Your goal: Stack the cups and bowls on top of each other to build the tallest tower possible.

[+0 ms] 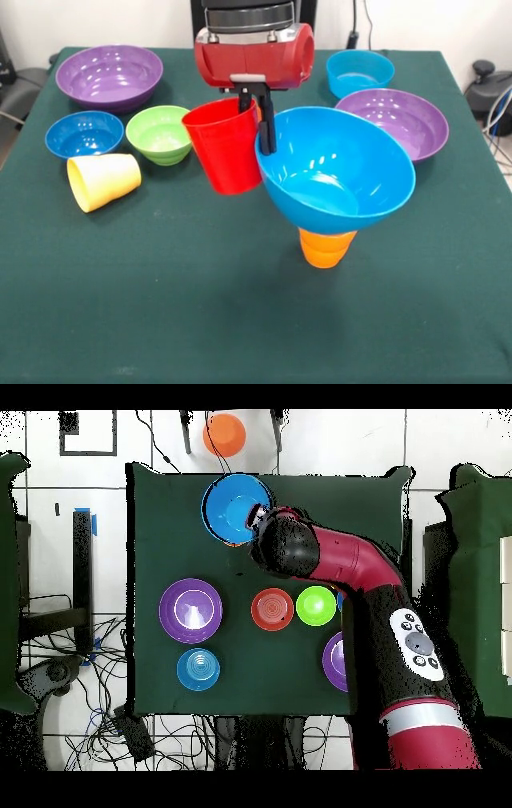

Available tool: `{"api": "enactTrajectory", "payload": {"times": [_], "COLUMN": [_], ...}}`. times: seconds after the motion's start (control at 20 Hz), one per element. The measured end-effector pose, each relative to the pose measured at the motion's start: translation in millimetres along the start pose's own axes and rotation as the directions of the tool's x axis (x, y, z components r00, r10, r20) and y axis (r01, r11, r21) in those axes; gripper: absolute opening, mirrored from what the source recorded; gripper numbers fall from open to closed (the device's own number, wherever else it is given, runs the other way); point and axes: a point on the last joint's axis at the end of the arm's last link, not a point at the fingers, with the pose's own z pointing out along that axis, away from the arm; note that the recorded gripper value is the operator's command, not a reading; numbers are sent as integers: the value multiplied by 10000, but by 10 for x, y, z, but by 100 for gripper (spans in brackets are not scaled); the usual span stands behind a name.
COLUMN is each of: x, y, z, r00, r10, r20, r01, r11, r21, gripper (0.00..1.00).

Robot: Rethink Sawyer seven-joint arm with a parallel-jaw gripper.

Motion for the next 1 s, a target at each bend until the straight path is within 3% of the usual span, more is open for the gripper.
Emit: {"api": "enactTrajectory", "payload": {"times": [0.5,1.0], "x": [207,437], "y": [23,-139], "z": [-66,6], "r00": [9995,9978], "r10": [-183,-36], "r20": [-248,-655], "r01": [188,56], "r11": [9996,9995], "r21": [205,304], "gripper": [0,0]}}
